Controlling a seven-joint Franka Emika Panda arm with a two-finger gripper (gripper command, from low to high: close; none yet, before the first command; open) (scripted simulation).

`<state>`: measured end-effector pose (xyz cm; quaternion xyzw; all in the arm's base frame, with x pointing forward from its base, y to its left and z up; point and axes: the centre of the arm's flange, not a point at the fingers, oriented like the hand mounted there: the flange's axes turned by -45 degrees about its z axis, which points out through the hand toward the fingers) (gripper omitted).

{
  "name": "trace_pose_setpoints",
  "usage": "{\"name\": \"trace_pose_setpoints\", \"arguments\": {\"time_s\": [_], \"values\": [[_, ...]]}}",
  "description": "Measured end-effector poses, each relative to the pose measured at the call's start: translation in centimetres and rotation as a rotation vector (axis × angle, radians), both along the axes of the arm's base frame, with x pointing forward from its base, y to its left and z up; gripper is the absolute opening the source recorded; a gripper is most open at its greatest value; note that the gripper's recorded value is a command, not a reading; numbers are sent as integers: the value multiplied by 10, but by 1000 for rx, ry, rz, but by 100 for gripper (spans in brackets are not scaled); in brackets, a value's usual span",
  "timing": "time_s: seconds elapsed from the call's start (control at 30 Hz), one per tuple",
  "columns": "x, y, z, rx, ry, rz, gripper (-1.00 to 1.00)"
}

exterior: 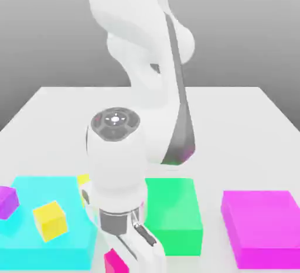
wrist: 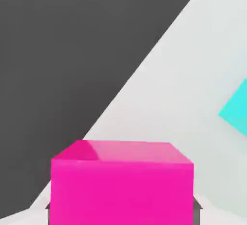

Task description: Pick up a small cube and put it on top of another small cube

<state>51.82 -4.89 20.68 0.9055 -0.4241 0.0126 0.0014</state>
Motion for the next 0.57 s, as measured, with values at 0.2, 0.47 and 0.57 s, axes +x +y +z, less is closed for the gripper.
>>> {"name": "trace_pose_setpoints", "arguments": {"time_s": [0.2, 0.47, 0.57], "values": [[-35, -140, 65, -33, 0, -442, -100], [-126, -269, 53, 22, 10, -1019, 100], [-126, -269, 53, 22, 10, -1019, 100]]}}
